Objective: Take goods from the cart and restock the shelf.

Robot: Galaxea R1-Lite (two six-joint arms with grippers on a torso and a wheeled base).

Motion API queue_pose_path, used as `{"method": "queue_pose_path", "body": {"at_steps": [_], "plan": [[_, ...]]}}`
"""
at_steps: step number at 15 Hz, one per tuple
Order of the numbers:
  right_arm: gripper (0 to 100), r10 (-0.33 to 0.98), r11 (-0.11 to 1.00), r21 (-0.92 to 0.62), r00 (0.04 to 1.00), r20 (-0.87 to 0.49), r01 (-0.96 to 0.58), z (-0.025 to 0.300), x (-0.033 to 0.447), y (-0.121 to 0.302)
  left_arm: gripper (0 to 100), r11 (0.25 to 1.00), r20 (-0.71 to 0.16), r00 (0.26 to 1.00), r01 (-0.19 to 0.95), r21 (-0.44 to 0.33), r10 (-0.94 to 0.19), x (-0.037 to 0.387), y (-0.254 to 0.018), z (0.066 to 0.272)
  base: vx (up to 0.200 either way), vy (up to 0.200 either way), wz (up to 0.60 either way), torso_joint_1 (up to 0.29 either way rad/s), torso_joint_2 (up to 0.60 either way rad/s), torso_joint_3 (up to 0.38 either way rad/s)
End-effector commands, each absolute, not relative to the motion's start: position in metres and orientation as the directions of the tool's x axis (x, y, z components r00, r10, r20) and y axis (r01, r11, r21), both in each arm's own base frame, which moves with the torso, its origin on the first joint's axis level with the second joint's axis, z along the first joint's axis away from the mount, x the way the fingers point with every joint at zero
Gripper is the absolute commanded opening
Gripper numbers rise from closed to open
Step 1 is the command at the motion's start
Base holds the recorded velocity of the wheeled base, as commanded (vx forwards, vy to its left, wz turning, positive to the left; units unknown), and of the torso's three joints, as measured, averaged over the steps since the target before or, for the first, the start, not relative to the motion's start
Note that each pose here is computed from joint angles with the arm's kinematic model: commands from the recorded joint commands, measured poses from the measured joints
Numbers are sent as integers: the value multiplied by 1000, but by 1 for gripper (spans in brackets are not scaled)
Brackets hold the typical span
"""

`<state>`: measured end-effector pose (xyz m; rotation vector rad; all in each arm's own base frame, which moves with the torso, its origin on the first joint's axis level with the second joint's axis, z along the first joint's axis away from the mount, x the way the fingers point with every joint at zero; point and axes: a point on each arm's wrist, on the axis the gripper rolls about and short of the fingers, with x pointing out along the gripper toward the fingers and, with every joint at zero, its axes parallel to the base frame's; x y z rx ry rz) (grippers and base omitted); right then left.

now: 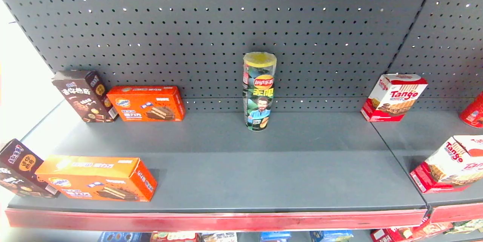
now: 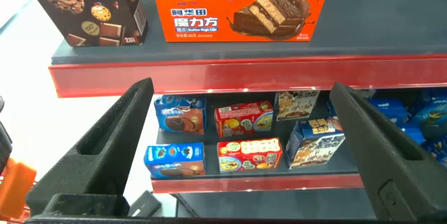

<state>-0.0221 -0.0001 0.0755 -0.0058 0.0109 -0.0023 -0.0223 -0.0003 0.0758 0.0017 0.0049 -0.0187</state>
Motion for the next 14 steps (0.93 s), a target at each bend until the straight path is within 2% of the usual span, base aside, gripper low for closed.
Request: {"method": "queue_pose_path", "body": {"at_steps": [1,8,14], "plan": [[100,-2,1000,-8,1000,-12,1,76,-22,0,100,1000,-5,1000,18,1,-18,-22,0,76,0,0,0,0,0,0],[100,-3,1000,-8,1000,-12,3,76,-22,0,100,1000,-8,1000,18,1,-18,-22,0,76,0,0,0,0,0,0],[100,-11,1000,-9,1000,-12,11,76,-22,0,100,1000,-6,1000,18,1,-18,-22,0,76,0,0,600,4,3,-1]]}}
